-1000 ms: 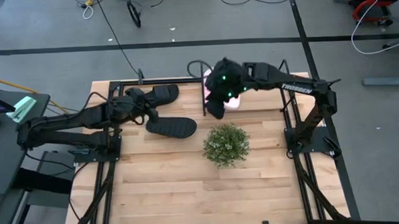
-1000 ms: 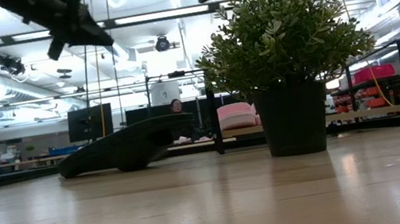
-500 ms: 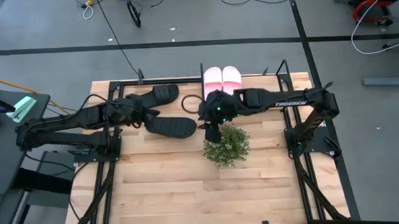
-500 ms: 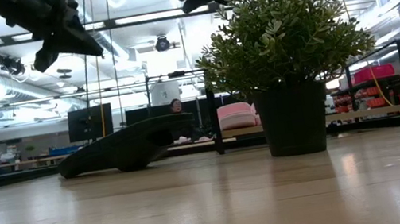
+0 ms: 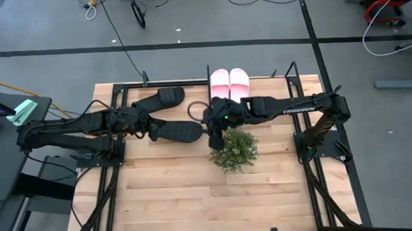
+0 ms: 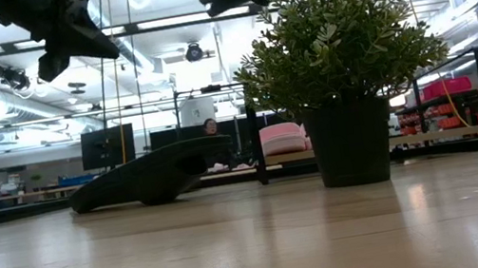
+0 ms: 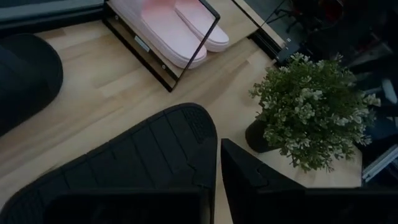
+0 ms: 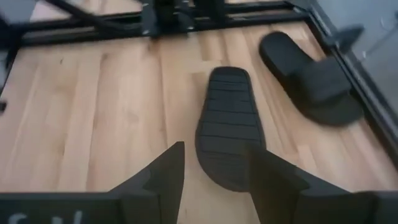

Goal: Pick and place slides into the shelf
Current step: Put the bottom black slide on the shelf

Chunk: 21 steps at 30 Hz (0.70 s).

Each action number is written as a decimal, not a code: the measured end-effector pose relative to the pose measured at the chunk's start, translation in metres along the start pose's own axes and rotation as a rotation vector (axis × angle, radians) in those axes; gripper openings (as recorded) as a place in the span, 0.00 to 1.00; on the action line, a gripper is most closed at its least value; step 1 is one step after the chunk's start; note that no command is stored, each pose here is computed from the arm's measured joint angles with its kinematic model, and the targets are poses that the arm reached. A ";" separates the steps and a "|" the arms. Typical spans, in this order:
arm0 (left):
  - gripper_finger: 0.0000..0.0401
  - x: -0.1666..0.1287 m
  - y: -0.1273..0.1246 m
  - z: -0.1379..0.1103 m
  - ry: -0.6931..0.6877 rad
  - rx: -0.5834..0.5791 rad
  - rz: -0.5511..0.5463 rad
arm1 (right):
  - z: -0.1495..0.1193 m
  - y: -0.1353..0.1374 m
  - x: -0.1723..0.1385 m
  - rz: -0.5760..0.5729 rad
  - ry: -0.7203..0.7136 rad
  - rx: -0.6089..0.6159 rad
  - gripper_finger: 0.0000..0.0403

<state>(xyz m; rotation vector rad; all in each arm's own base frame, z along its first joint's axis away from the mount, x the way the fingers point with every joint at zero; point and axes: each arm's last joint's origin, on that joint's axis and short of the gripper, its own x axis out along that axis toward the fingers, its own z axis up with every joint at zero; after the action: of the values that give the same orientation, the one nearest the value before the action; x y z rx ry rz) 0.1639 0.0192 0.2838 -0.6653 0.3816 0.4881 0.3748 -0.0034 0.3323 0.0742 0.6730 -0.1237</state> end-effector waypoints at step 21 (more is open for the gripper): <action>0.07 0.000 0.001 0.001 -0.018 0.303 0.030 | -0.008 -0.045 0.040 -0.088 0.026 0.771 0.42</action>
<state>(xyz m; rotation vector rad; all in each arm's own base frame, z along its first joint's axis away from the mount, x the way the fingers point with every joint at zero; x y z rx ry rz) 0.1635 0.0209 0.2837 -0.3626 0.4389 0.4530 0.3949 -0.0511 0.2999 0.7876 0.6229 -0.4635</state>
